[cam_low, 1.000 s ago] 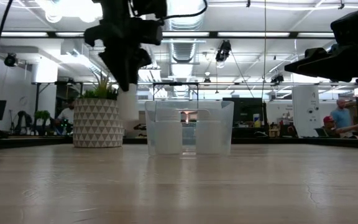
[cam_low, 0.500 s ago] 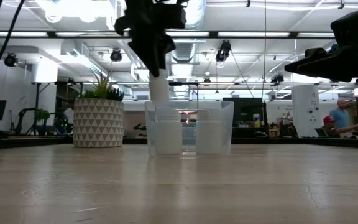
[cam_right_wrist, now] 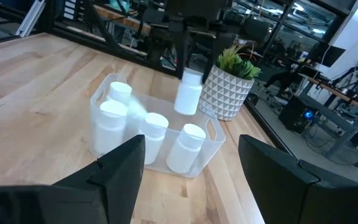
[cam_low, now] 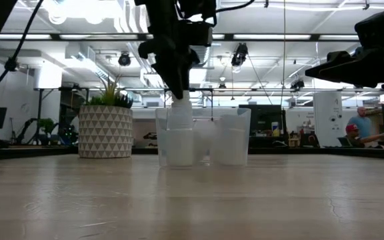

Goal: Pick and place pill bottles into a basket
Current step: Put the white pill bottle into the transparent container

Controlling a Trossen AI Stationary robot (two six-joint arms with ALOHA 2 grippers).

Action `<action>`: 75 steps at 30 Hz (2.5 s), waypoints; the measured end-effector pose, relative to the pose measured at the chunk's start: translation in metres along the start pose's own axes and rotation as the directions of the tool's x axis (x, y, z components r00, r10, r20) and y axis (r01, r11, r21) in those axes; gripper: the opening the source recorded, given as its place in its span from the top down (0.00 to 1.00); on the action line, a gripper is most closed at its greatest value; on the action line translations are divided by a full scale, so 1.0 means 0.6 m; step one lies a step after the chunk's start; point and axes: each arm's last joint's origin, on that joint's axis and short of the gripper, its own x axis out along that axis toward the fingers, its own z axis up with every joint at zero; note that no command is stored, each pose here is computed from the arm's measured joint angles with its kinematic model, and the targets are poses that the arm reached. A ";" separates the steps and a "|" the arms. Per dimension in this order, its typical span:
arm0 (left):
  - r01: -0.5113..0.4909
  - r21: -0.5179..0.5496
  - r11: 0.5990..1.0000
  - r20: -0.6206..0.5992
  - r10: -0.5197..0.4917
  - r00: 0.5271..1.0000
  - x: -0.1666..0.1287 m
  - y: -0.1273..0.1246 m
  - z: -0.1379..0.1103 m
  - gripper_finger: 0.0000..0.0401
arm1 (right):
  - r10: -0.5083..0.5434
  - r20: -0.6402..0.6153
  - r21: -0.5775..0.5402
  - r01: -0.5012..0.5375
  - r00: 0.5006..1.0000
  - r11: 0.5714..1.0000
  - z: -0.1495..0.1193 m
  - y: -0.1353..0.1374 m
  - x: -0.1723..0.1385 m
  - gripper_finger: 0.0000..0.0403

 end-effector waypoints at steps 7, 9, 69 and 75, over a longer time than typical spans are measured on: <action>0.001 -0.003 1.000 -0.005 -0.001 1.000 0.000 0.002 -0.001 0.64 | 0.000 0.000 0.000 0.000 1.000 1.000 0.000 0.000 0.000 0.38; 0.003 -0.003 1.000 -0.010 -0.003 1.000 0.000 0.002 -0.002 0.64 | 0.001 0.000 0.000 -0.001 1.000 1.000 0.000 0.000 0.000 0.38; 0.104 -0.151 0.983 -0.013 -0.107 0.994 0.045 0.054 -0.025 0.64 | 0.000 0.001 0.000 0.000 1.000 1.000 0.000 0.000 0.000 0.38; 0.123 -0.140 0.982 -0.060 -0.133 0.989 0.089 0.060 -0.028 0.64 | 0.001 0.000 0.000 -0.001 1.000 1.000 0.000 0.000 0.000 0.38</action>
